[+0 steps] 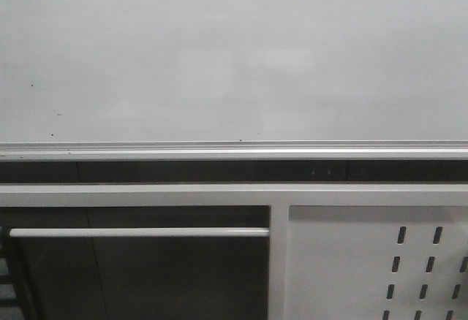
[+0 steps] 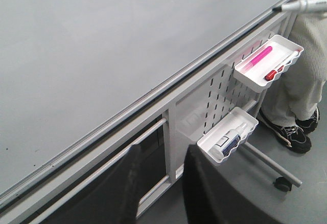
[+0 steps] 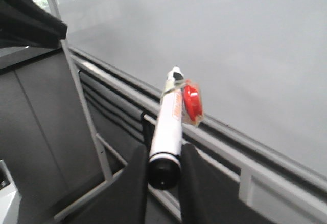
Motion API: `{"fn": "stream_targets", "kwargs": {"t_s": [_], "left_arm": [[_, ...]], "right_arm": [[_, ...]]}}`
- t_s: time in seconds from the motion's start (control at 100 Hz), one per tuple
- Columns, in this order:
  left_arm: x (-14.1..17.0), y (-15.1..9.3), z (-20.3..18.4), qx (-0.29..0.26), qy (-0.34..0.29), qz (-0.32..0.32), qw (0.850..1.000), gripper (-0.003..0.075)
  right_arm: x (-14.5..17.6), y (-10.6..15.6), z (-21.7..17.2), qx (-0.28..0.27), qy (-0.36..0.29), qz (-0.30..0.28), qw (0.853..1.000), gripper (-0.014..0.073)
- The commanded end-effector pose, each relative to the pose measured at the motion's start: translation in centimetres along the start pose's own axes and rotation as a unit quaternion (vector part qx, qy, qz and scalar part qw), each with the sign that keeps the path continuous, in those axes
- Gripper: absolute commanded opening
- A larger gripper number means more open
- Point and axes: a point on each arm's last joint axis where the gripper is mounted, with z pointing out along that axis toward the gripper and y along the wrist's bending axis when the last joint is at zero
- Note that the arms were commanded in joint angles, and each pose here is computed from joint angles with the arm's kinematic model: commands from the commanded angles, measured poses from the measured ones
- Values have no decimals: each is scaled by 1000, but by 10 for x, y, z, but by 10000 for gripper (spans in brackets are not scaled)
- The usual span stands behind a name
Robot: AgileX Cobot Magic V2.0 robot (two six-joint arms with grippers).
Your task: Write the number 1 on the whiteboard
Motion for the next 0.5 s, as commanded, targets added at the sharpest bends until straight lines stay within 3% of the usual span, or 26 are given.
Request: {"fn": "stream_targets", "kwargs": {"t_s": [0.0, 0.15, 0.32, 0.49], "left_arm": [[-15, -1, -5, 9, -55, -20, 998, 167], [-13, 2, -1, -8, -89, -60, 994, 149], [-6, -6, 5, 41, -160, -80, 983, -17], [2, -13, 9, 75, -173, -77, 979, -18]], "right_arm": [[-18, -7, -6, 50, -76, -16, 996, -50], [-24, -12, -8, 82, -109, -48, 989, -50], [-23, -11, -7, 75, -100, -49, 991, -50], [-22, -10, -8, 73, -95, -58, 991, -50]]}}
